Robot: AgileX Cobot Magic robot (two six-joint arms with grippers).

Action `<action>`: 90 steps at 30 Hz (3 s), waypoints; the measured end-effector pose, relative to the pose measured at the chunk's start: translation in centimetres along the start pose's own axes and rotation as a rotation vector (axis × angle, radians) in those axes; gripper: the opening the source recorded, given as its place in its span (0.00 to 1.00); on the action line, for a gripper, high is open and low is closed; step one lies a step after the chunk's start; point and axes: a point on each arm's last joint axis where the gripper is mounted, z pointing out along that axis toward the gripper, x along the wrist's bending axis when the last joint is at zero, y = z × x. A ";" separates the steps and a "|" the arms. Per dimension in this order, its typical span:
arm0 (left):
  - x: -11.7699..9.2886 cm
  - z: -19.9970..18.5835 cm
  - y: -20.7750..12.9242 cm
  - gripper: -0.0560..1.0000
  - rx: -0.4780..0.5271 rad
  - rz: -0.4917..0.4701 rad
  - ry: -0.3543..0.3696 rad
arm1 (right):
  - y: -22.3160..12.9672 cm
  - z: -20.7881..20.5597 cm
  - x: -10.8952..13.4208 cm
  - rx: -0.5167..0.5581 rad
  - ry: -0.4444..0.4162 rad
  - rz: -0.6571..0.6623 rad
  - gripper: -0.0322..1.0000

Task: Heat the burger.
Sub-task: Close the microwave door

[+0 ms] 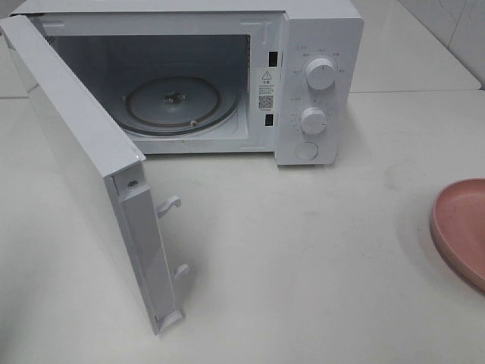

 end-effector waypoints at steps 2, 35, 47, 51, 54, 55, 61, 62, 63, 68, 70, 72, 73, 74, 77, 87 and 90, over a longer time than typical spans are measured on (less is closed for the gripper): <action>0.2 0.8 0.5 0.06 -0.008 0.006 0.006 | 0.0 0.0 0.0 0.000 0.000 0.000 0.76; 0.9 15.1 -3.0 0.05 -0.324 0.062 -0.027 | 0.0 0.0 0.0 0.000 0.000 0.000 0.76; -1.4 19.1 -3.1 0.05 -0.336 0.095 -0.234 | 0.0 0.0 0.0 0.000 0.000 0.000 0.76; -2.8 20.0 -2.8 0.05 -0.330 0.098 -0.280 | 0.0 0.0 0.0 0.000 0.000 0.000 0.76; -3.9 20.8 -2.5 0.05 -0.330 0.087 -0.294 | 0.0 0.0 0.0 0.000 0.000 0.000 0.76; -4.0 21.0 -2.4 0.05 -0.329 0.078 -0.289 | 0.0 0.0 0.0 0.000 0.000 0.000 0.76; -7.2 22.3 -0.9 0.05 -0.374 0.089 -0.300 | 0.0 0.0 0.0 0.000 0.000 0.000 0.76; -7.2 22.3 -0.9 0.05 -0.374 0.089 -0.300 | 0.0 0.0 0.0 0.000 0.000 0.000 0.76; -8.2 22.7 -0.5 0.05 -0.389 0.092 -0.297 | 0.0 0.0 0.0 0.000 0.000 0.000 0.76; -9.8 23.5 0.1 0.05 -0.407 0.096 -0.272 | 0.0 0.0 0.0 0.000 0.000 0.000 0.76; -10.6 23.9 0.4 0.05 -0.407 0.092 -0.264 | 0.0 0.0 0.0 0.000 0.000 0.000 0.76; -11.7 24.8 0.8 0.05 -0.385 0.082 -0.253 | 0.0 0.0 0.0 0.000 0.000 0.000 0.76; -11.7 24.8 0.8 0.05 -0.385 0.082 -0.253 | 0.0 0.0 0.0 0.000 0.000 0.000 0.76; -12.6 25.3 1.1 0.05 -0.374 0.079 -0.251 | 0.0 0.0 0.0 0.000 0.000 0.000 0.76; -13.8 26.3 1.9 0.05 -0.371 0.073 -0.242 | 0.0 0.0 0.0 0.000 0.000 0.000 0.76; -17.8 28.8 2.7 0.05 -0.283 0.095 -0.298 | 0.0 0.0 0.0 0.000 0.000 0.000 0.76; -18.5 29.4 2.9 0.05 -0.262 0.084 -0.302 | 0.0 0.0 0.0 0.000 0.000 0.000 0.76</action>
